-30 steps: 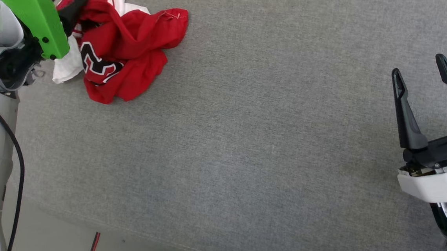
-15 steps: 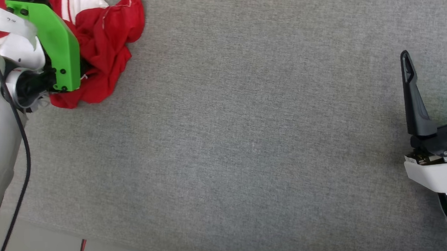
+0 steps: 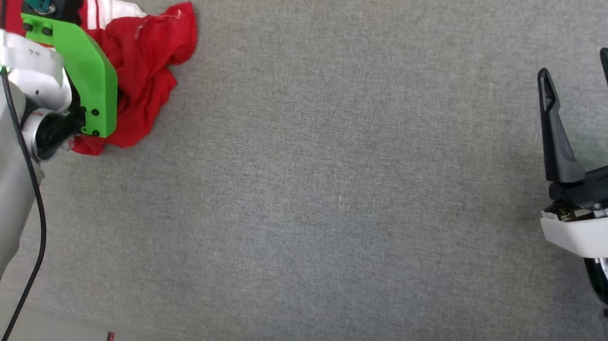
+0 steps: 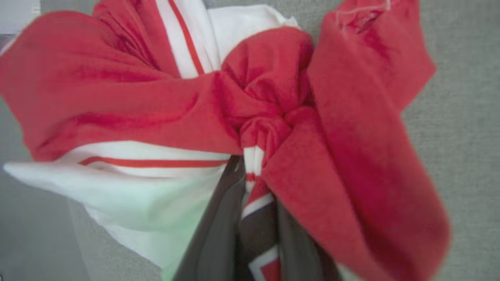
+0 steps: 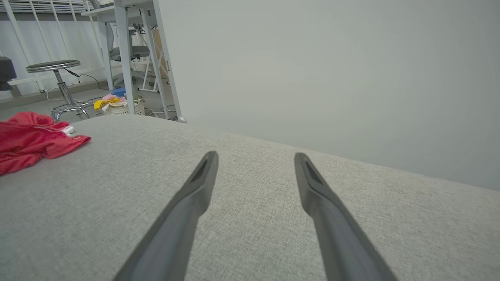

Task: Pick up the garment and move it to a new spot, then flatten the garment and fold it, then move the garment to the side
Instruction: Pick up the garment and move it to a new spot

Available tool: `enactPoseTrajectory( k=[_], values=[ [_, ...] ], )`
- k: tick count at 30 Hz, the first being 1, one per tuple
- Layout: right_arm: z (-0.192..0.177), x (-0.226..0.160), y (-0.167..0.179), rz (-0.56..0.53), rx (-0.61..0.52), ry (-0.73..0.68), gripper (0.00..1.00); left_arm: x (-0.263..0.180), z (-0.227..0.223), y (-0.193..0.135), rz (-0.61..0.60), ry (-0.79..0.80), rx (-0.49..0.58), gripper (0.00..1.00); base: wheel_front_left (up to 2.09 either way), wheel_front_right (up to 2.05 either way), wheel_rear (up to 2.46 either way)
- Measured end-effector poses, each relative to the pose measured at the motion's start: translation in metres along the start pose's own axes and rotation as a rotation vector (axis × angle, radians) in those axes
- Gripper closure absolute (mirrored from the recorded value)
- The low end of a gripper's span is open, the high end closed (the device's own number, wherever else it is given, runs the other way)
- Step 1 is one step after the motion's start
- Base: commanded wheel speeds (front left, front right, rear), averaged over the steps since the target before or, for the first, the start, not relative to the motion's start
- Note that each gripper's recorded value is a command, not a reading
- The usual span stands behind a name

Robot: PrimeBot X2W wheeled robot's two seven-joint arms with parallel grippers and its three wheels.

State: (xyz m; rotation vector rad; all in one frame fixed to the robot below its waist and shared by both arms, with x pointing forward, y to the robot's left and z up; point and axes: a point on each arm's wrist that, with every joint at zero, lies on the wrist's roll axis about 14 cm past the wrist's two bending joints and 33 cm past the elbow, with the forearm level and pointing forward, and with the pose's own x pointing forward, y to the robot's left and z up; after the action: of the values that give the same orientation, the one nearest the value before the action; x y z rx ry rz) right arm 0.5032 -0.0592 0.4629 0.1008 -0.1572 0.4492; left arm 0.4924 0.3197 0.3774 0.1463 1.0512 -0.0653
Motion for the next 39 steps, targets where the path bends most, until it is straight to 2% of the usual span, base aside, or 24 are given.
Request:
enactPoseTrajectory(
  k=[3, 8, 14, 17, 23, 29, 37, 38, 39],
  values=[
    [0.016, 0.000, 0.005, -0.009, 0.010, -0.029, 0.00, -0.020, 0.023, 0.004, 0.016, -0.110, 0.047, 1.00, 0.00, 0.00, 0.00],
    [0.040, -0.009, 0.009, -0.033, 0.013, -0.056, 0.00, -0.075, 0.089, 0.003, 0.045, -0.332, 0.178, 1.00, 0.00, 0.00, 0.00],
    [0.071, -0.022, 0.008, -0.071, -0.002, -0.102, 0.00, -0.135, 0.147, -0.043, -0.003, -0.533, 0.362, 1.00, 0.00, 0.00, 0.00],
    [0.085, -0.029, 0.003, -0.093, -0.017, -0.126, 0.00, -0.158, 0.172, -0.081, -0.053, -0.617, 0.460, 1.00, 0.00, 0.00, 0.00],
    [0.105, -0.048, -0.015, -0.163, -0.049, -0.151, 0.00, -0.191, 0.211, -0.184, -0.209, -0.767, 0.671, 1.00, 0.00, 0.00, 0.00],
    [0.119, -0.075, -0.046, -0.274, -0.055, -0.163, 0.00, -0.222, 0.230, -0.288, -0.392, -0.908, 0.844, 1.00, 0.00, 0.00, 0.00],
    [0.136, -0.117, -0.088, -0.430, -0.107, -0.168, 0.00, -0.264, 0.217, -0.410, -0.695, -1.037, 0.963, 1.00, 0.00, 0.00, 0.00],
    [0.138, -0.127, -0.097, -0.465, -0.122, -0.163, 0.00, -0.266, 0.206, -0.437, -0.769, -1.037, 0.978, 1.00, 0.00, 0.00, 0.00],
    [0.138, -0.128, -0.098, -0.470, -0.124, -0.160, 0.00, -0.262, 0.201, -0.441, -0.781, -1.021, 0.981, 1.00, 0.00, 0.00, 0.00]
  ],
)
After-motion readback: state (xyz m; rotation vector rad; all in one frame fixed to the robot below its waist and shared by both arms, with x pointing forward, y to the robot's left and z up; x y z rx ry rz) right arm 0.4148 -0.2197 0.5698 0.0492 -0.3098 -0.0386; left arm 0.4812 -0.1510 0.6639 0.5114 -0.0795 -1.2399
